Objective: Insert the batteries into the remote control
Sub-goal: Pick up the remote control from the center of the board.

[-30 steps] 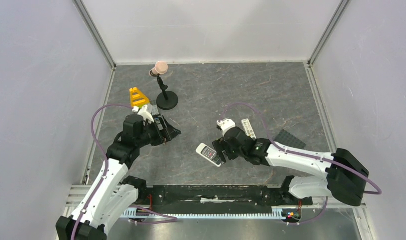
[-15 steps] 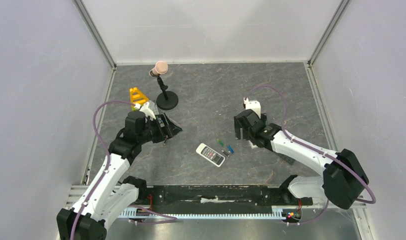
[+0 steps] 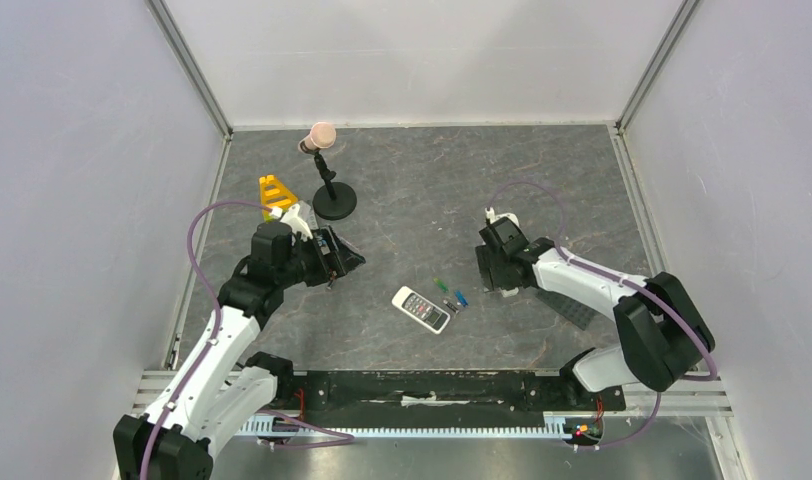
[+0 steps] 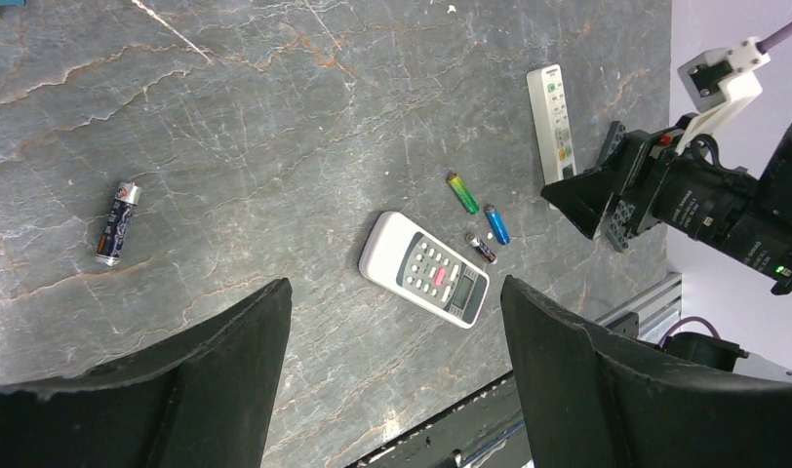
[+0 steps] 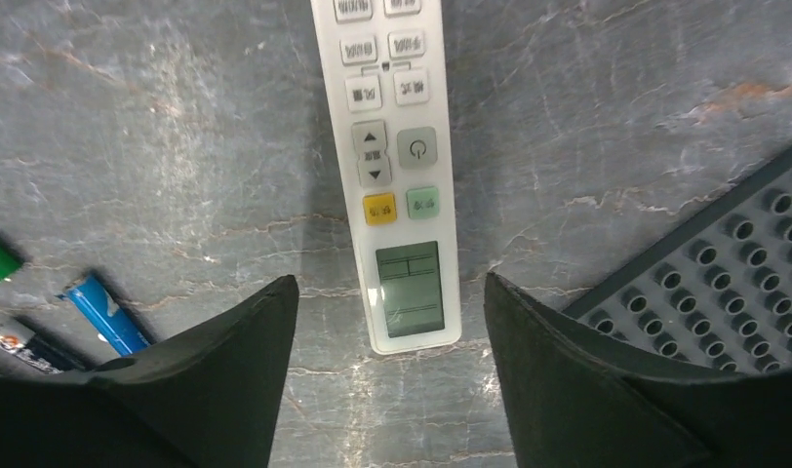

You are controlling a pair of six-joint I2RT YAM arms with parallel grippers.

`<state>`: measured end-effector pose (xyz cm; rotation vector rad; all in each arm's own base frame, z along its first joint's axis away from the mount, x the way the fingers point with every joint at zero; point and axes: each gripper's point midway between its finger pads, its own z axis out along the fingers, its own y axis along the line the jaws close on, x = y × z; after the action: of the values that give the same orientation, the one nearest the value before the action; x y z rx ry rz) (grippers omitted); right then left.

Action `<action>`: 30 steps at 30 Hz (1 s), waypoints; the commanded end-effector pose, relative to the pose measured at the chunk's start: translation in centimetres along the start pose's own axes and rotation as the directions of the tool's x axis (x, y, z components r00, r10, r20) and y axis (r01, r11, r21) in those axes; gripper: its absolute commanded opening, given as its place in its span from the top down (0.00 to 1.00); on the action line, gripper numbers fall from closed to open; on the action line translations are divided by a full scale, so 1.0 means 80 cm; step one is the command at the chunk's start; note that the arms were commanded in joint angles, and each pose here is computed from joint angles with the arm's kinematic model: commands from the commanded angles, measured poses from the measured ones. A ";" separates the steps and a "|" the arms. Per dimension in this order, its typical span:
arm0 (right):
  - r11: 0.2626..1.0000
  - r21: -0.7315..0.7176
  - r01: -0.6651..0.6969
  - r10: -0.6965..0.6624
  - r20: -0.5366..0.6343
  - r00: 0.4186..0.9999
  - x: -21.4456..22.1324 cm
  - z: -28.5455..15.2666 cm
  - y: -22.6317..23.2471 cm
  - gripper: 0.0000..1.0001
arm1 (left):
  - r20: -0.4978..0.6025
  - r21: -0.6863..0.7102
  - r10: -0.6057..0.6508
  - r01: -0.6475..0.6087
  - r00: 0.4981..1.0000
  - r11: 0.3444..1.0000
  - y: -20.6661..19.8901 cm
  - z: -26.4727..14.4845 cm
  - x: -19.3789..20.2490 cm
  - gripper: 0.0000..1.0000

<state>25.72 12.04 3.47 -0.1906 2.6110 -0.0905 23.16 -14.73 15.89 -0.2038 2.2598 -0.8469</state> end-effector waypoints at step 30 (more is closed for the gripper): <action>0.724 -0.659 0.203 -0.079 0.213 0.974 -0.040 -0.136 0.124 0.85 | 0.110 0.409 0.280 -0.300 0.954 0.862 -0.158 -0.016 -0.052 0.17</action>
<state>23.59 18.13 8.42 -0.4548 2.5114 0.4714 24.08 -19.20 22.06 0.0817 2.1038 -1.0464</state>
